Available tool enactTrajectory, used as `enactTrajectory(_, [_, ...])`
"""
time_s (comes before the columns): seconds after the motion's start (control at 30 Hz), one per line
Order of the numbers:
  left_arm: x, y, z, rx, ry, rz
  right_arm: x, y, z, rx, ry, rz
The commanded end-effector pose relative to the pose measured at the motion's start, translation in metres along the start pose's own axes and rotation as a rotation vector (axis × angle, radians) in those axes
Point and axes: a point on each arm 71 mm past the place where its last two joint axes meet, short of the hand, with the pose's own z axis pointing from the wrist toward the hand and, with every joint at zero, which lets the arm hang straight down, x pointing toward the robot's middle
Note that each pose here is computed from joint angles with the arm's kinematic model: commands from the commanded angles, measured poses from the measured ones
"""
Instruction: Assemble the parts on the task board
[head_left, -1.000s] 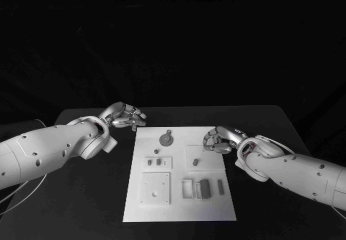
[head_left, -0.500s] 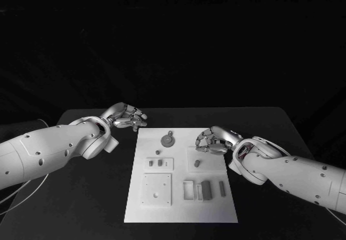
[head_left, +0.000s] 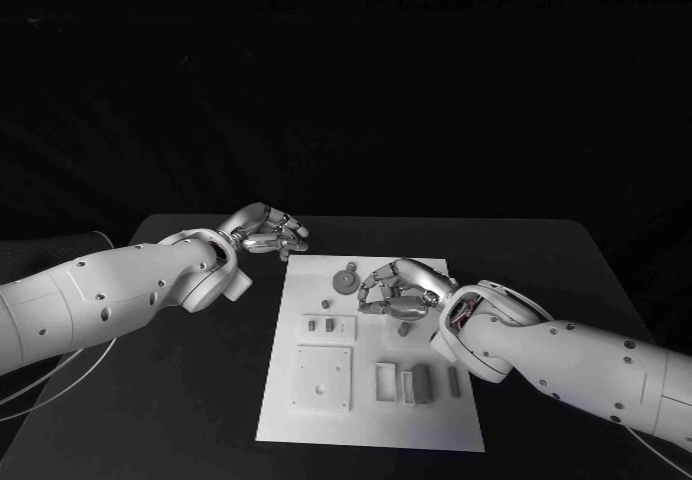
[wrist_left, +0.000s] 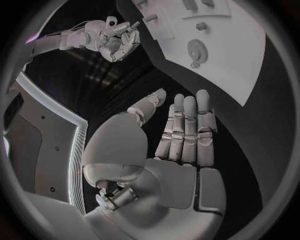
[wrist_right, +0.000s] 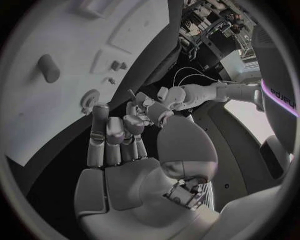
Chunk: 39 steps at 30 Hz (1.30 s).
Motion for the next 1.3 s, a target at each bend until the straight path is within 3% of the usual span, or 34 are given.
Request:
enactTrajectory(0.03, [0.0016, -0.0028, 0.0015, 0.008, -0.008, -0.006, 0.010, 0.004, 0.004, -0.034, 0.035, -0.041])
enactTrajectory(0.7, [0.0119, -0.0107, 0.0084, 0.023, 0.004, -0.009, 0.059, 0.017, 0.012, -0.092, 0.137, -0.145])
enactTrajectory(1.3, [0.0155, -0.0131, 0.0111, 0.027, 0.011, -0.011, 0.078, 0.012, 0.010, -0.094, 0.180, -0.192])
